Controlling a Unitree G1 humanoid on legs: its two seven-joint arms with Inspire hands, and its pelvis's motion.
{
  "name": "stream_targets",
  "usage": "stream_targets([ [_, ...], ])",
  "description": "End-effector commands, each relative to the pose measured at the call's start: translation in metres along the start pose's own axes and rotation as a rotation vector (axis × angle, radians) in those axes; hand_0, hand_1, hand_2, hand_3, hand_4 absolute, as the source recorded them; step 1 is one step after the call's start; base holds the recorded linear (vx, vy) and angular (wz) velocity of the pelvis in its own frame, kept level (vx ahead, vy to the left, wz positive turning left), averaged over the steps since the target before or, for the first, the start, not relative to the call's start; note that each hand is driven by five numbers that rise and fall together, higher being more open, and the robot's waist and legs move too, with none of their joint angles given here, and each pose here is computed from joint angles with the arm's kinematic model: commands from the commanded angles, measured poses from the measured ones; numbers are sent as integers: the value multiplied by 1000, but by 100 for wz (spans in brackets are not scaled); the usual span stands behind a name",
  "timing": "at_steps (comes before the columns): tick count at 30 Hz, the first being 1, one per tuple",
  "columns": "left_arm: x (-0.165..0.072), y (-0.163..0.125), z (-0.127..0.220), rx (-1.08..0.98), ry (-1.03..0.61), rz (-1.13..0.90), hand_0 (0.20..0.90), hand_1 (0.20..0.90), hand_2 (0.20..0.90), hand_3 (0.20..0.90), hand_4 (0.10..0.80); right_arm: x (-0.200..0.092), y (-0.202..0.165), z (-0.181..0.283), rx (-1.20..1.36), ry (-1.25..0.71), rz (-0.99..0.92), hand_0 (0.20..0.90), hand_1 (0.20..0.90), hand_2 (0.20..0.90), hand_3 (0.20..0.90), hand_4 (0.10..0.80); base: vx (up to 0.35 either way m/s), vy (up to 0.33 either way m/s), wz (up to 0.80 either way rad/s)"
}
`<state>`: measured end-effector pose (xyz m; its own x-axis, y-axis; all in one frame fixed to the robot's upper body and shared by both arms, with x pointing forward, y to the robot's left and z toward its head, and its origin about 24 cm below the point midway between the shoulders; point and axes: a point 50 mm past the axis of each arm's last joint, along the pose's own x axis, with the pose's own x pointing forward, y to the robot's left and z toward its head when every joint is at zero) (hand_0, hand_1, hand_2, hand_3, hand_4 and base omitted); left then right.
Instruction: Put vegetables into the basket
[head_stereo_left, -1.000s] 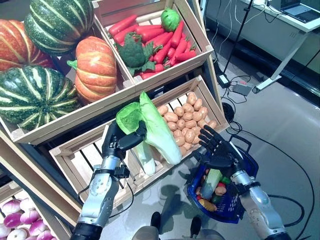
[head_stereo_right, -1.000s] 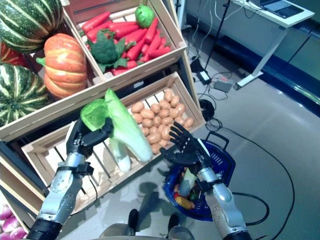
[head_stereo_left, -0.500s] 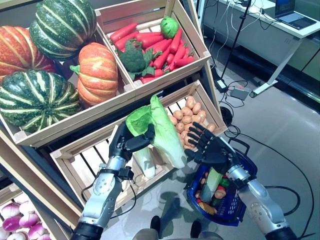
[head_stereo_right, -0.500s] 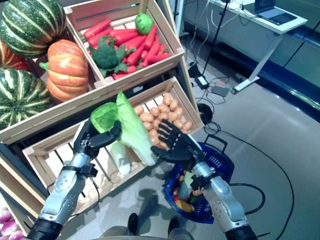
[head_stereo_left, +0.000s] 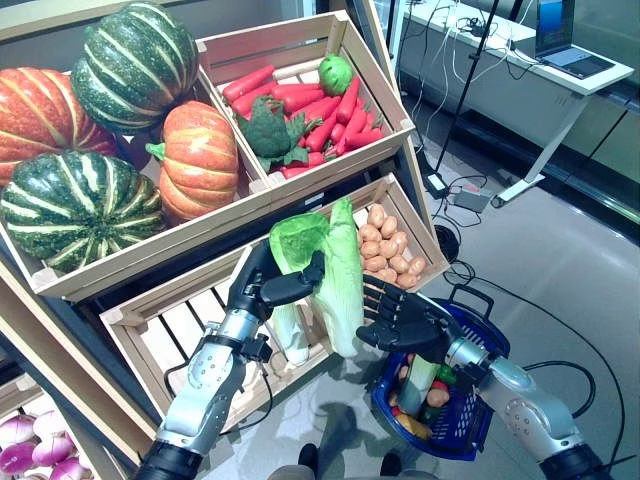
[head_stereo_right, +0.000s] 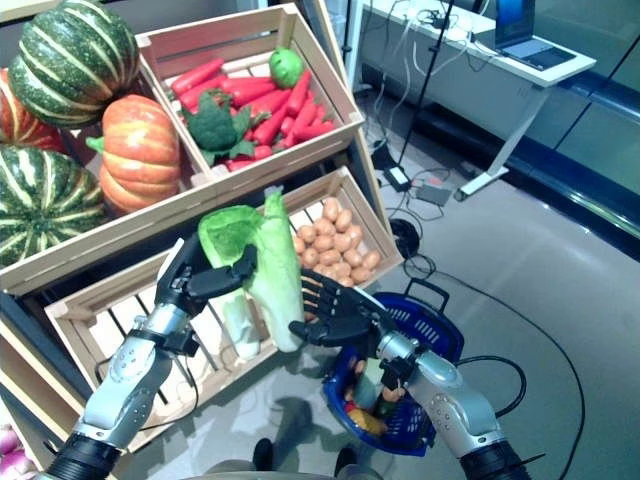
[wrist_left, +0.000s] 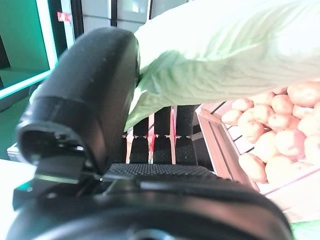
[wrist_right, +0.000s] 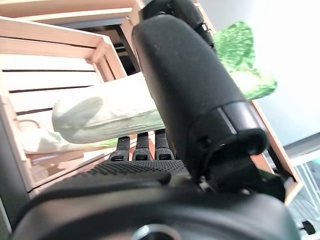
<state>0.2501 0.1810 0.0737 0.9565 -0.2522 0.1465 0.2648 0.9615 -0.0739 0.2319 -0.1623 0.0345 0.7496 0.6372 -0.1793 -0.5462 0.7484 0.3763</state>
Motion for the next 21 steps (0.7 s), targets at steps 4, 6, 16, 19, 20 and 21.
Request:
stream_targets([
  [4, 27, -31, 69, -42, -360, -220, 300, 300, 300, 300, 400, 16, 19, 17, -19, -71, 154, 900, 900, 900, 900, 800, 0, 0, 0],
  [6, 27, -31, 69, -45, -358, -227, 300, 300, 300, 300, 400, 16, 16, 15, -35, -56, 119, 900, 900, 900, 900, 800, 0, 0, 0],
  [16, 27, -43, 72, -133, -367, -307, 300, 300, 300, 300, 400, 22, 13, 5, 13, -33, -35, 900, 900, 900, 900, 800, 0, 0, 0],
  [19, 28, -47, 73, -155, -373, -325, 300, 300, 300, 300, 400, 25, 14, 2, 10, -21, -74, 900, 900, 900, 900, 800, -1, 1, -1],
  [20, 28, -48, 73, -166, -373, -329, 300, 300, 300, 300, 400, 26, 16, 1, 12, -20, -71, 900, 900, 900, 900, 800, -6, 1, -4],
  [21, 28, -49, 74, -180, -372, -336, 300, 300, 300, 300, 400, 27, 17, 1, 13, -19, -67, 900, 900, 900, 900, 800, -7, -4, -5],
])
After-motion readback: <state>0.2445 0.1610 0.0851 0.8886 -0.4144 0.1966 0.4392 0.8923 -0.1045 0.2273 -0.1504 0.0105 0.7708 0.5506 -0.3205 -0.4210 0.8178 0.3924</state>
